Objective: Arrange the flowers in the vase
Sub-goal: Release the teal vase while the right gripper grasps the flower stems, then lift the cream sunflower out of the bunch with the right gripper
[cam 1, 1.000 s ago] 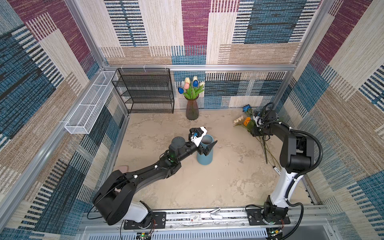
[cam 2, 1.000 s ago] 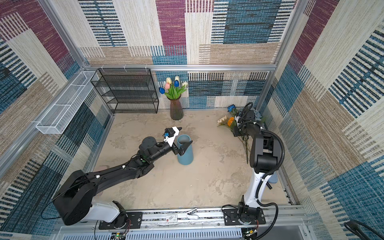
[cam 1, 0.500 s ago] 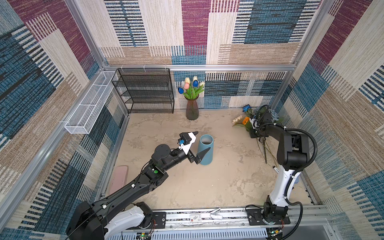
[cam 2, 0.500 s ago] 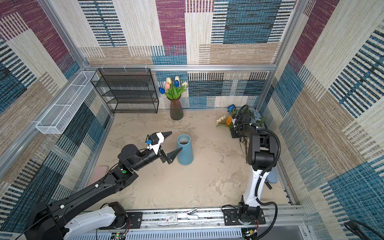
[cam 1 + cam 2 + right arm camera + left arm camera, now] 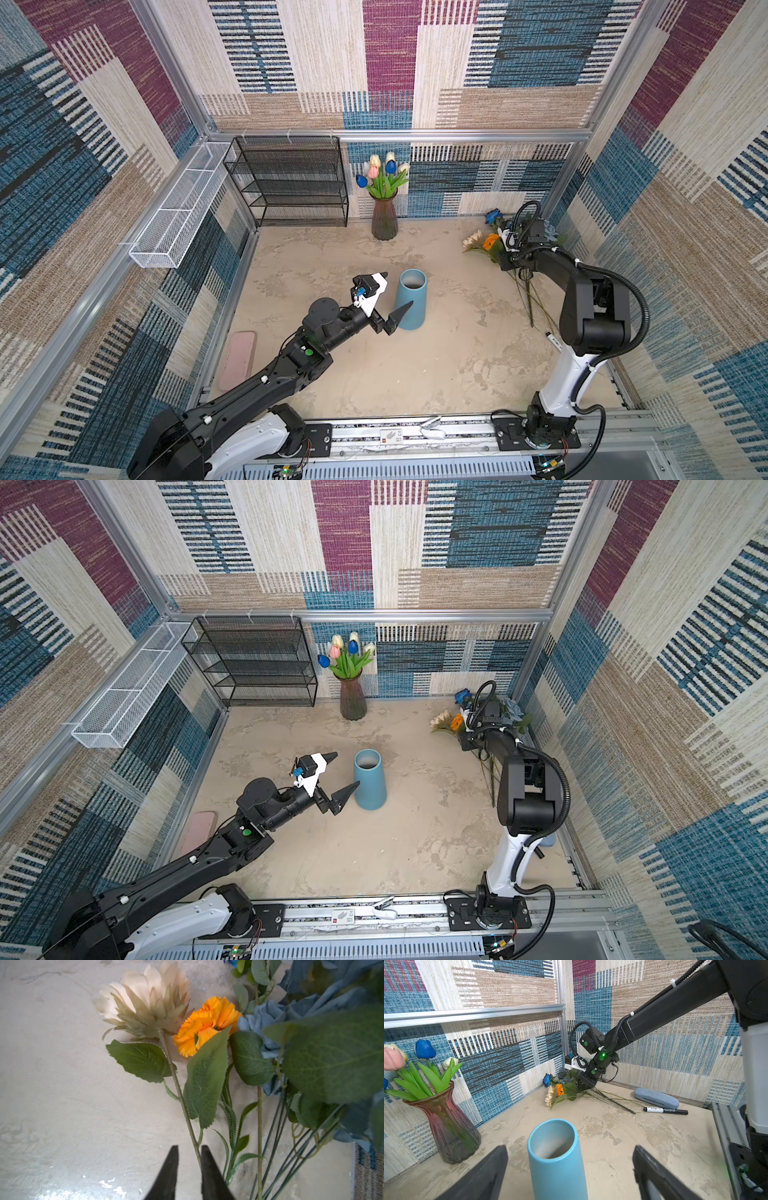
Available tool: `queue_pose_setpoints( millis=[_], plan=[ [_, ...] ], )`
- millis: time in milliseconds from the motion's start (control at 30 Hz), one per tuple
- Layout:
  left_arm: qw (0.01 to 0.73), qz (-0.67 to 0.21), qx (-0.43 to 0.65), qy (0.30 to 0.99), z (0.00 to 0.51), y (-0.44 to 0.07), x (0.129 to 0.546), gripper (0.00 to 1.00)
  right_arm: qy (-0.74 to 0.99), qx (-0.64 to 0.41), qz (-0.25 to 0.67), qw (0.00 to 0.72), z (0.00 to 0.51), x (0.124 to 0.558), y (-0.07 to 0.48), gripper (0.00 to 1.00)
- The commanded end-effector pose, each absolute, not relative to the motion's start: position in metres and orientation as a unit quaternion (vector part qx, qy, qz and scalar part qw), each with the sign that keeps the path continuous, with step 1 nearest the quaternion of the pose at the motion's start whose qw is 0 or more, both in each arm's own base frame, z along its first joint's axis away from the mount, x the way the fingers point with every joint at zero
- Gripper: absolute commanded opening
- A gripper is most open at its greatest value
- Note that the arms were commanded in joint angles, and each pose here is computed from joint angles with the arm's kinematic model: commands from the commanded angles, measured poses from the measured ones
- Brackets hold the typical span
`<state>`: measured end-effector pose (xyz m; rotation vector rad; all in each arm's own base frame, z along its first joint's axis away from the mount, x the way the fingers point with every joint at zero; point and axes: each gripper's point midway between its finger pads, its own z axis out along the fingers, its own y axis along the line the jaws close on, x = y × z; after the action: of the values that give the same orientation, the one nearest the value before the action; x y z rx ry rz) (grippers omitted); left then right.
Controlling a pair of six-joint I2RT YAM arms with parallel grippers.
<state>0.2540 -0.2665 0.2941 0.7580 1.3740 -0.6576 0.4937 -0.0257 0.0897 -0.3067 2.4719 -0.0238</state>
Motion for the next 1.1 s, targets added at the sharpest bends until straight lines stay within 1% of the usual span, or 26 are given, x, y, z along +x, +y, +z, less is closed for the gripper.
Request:
queue_pose_setpoints(
  millis=[0, 67, 133, 167, 200, 267, 333, 433, 633, 767, 900, 1067],
  plan=[
    [0.67, -0.289, 0.322, 0.604, 0.299, -0.262, 0.255, 0.97, 0.94, -0.119, -0.01, 0.32, 0.081, 0.499, -0.025, 0.33],
    [0.668, -0.289, 0.32, 0.606, 0.297, -0.26, 0.253, 0.97, 0.942, -0.121, -0.004, 0.313, 0.07, 0.502, -0.024, 0.36],
    [0.668, -0.287, 0.318, 0.609, 0.294, -0.258, 0.253, 0.96, 0.943, -0.121, 0.002, 0.309, 0.062, 0.504, -0.022, 0.43],
    [0.666, -0.286, 0.318, 0.611, 0.292, -0.258, 0.253, 0.97, 0.944, -0.119, 0.003, 0.306, 0.059, 0.505, -0.023, 0.43],
    [0.667, -0.286, 0.317, 0.611, 0.292, -0.257, 0.253, 0.96, 0.945, -0.119, 0.004, 0.304, 0.056, 0.505, -0.022, 0.42],
    [0.666, -0.285, 0.316, 0.612, 0.291, -0.257, 0.253, 0.96, 0.946, -0.12, 0.008, 0.302, 0.053, 0.506, -0.021, 0.36],
    [0.664, -0.285, 0.315, 0.615, 0.29, -0.256, 0.253, 0.96, 0.944, -0.126, 0.017, 0.303, 0.052, 0.507, -0.018, 0.25],
    [0.663, -0.288, 0.318, 0.614, 0.292, -0.258, 0.252, 0.97, 0.943, -0.135, 0.032, 0.304, 0.053, 0.507, -0.012, 0.16],
    [0.666, -0.28, 0.317, 0.614, 0.292, -0.256, 0.254, 0.97, 0.935, -0.143, 0.054, 0.321, 0.066, 0.509, -0.003, 0.03],
    [0.667, -0.277, 0.314, 0.617, 0.29, -0.254, 0.255, 0.97, 0.926, -0.15, 0.074, 0.339, 0.085, 0.51, 0.007, 0.01],
    [0.67, -0.276, 0.311, 0.614, 0.29, -0.254, 0.255, 0.97, 0.915, -0.158, 0.088, 0.361, 0.109, 0.509, 0.02, 0.01],
    [0.675, -0.273, 0.304, 0.615, 0.287, -0.25, 0.256, 0.97, 0.887, -0.172, 0.132, 0.409, 0.153, 0.508, 0.048, 0.0]
  ],
)
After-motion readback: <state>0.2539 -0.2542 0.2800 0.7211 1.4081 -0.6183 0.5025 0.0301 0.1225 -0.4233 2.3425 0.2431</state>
